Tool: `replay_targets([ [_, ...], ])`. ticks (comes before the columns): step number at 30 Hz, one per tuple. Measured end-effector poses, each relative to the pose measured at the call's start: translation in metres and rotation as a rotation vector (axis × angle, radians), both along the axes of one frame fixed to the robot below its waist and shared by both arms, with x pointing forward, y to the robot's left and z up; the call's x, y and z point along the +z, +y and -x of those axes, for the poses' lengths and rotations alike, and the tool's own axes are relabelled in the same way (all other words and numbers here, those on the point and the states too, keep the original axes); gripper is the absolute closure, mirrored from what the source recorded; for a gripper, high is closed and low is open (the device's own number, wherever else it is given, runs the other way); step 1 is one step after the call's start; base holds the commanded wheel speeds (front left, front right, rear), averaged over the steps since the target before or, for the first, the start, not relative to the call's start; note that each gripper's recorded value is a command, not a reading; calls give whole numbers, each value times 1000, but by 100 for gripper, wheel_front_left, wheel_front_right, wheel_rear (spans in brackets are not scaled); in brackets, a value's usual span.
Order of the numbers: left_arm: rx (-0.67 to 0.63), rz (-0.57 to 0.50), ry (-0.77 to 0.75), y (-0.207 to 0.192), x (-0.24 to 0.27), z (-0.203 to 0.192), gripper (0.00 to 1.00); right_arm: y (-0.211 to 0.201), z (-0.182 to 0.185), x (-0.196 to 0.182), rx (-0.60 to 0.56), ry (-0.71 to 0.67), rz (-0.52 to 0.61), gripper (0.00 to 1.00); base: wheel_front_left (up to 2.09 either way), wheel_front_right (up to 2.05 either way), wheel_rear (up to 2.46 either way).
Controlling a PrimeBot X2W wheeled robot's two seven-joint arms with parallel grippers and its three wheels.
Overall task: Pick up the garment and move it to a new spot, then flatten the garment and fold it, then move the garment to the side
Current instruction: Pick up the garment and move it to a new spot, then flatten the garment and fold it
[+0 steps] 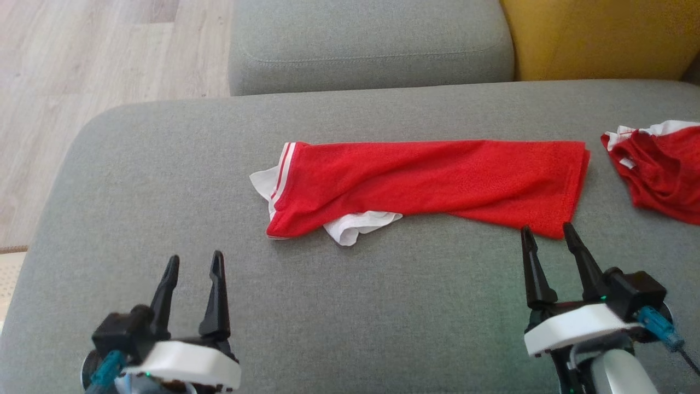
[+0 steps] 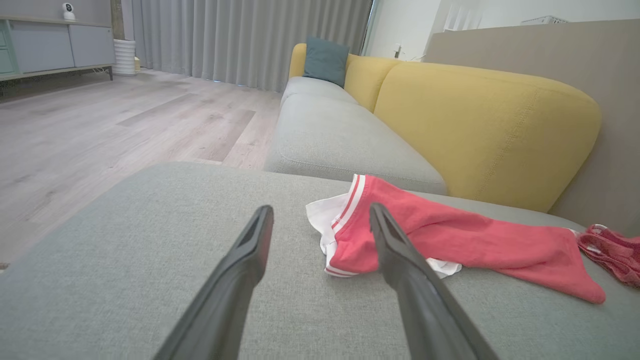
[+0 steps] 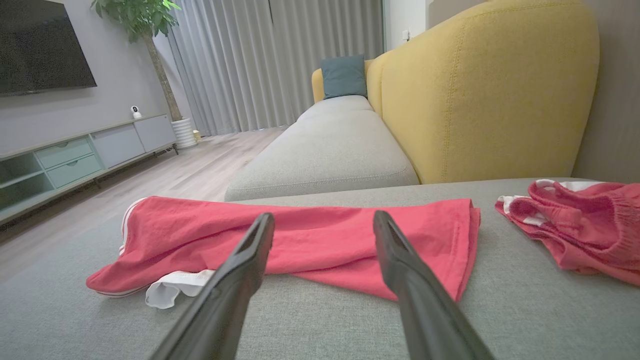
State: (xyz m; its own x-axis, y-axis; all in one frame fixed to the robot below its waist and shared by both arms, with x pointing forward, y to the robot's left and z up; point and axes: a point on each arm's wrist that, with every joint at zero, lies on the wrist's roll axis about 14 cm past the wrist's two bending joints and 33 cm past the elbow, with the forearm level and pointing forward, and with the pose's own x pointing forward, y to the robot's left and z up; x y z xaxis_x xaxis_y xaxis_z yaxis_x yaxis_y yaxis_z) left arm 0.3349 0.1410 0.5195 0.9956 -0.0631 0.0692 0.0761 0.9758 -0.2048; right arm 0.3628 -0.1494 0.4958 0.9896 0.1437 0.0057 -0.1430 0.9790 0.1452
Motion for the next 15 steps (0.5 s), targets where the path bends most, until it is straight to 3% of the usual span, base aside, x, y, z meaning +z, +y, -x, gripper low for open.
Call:
replay_targets([
  [15,25,1,38,2,-17,8,0,4,3,-1,11,1,-2,0,0,0,0],
])
